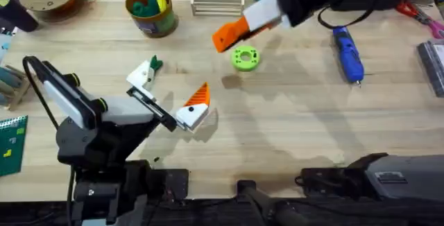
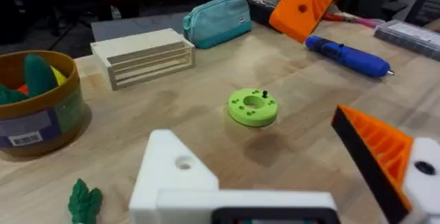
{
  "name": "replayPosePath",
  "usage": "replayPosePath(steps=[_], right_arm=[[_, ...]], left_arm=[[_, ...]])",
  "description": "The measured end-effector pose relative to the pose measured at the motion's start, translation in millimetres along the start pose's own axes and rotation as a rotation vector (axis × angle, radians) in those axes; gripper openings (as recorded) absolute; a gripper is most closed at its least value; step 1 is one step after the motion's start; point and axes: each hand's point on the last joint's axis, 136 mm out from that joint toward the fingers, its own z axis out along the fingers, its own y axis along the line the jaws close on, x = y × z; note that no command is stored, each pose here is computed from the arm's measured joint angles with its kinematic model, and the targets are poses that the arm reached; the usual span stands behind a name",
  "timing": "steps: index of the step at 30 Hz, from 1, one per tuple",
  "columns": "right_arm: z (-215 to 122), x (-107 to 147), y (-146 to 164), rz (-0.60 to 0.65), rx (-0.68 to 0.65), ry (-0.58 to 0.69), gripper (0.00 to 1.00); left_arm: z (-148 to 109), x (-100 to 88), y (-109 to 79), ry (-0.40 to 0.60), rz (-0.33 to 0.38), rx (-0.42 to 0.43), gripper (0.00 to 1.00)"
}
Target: Pick up the gripper from the table and insert it into the empty holder that is missing its gripper. Then pick up a screw, insert it into the mounting hole, and use the screwdriver to tighten it. Finally, clean up the table by picking up the vegetable and placing it into the bucket.
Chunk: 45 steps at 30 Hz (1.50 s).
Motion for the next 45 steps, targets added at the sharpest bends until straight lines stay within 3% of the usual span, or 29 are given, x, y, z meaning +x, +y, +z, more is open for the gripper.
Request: replayPosePath(steps=[6,13,16,27,39,45], right_arm=[[7,-9,-1,0.077,-0.206,-0.019,0.007],[38,-11,-4,0.209,-0.491,0.025,0.007],[46,-10,-8,0.233,-0.554,0.031,0.007],[68,-6,-13,0.221,-0.649,0.039,0.007],[87,13,21,0.167,-0.711,0.122,0.007],[92,22,20,0.143,-0.725,0.128,0.007]], left_arm=[[0,0.1,0.0,0.0,0.0,0.0,0.995],[0,0.2,0.0,0.0,0.0,0.0,0.996],[0,0.3,-1.3,0.001,-0.001,0.008,0.996],[-1,2.1,-15.1,0.009,-0.006,0.088,0.995],[-2,3.1,-22.8,0.013,-0.009,0.134,0.996],[-2,3.1,-22.9,0.013,-0.009,0.134,0.994]])
